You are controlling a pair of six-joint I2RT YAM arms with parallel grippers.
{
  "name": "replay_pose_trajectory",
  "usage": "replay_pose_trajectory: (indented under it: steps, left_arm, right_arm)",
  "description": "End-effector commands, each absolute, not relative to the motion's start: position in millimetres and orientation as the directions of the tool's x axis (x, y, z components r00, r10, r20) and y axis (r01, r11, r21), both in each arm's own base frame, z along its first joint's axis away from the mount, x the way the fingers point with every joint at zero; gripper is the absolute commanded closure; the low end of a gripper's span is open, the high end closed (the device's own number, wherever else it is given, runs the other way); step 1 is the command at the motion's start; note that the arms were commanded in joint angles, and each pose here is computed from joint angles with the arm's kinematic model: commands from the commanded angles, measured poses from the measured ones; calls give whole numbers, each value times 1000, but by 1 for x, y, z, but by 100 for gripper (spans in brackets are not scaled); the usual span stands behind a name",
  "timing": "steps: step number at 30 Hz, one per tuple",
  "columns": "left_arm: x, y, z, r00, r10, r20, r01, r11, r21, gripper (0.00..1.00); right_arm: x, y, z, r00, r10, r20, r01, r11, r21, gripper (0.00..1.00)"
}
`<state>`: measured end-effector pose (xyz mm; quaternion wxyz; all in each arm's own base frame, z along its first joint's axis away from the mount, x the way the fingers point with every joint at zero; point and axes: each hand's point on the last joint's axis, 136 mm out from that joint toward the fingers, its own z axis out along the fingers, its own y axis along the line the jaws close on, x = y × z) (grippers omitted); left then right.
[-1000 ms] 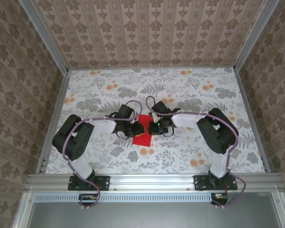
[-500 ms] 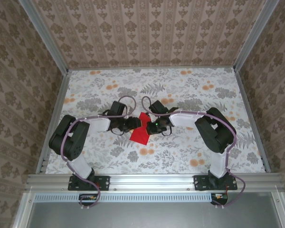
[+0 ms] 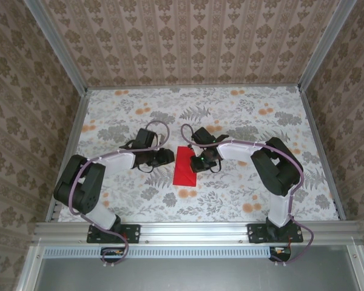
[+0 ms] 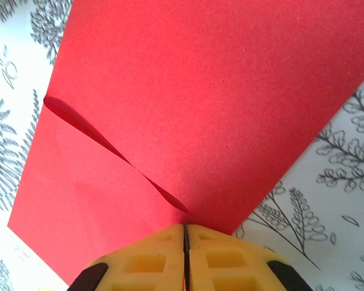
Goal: Fold a paper plane with a square sheet of paper (pick it up from the middle)
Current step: Fold the triangle a second time at the center of the table.
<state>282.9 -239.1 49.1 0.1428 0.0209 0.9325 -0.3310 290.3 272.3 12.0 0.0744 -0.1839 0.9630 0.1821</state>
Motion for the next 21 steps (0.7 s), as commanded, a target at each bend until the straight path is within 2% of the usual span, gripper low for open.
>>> replay_pose_trajectory:
  steps: [1,5,11,21]
  left_arm:
    - [273,-251,53,-957,-38,-289,163,753,-637,68]
    - [265,-270,45,-965,-32,-260,159,719,-677,78]
    - [262,-289,35,-973,-17,-229,155,688,-709,86]
    - [252,-287,9,-979,15,-202,144,751,-645,87]
  right_arm:
    - [263,232,-13,-913,-406,-44,-407,893,192,91]
    - [268,238,-12,-901,-431,-46,-431,880,201,92]
    - [270,240,-11,-902,-430,-47,-429,877,215,92]
    - [270,242,-15,-913,-406,-41,-404,886,228,92]
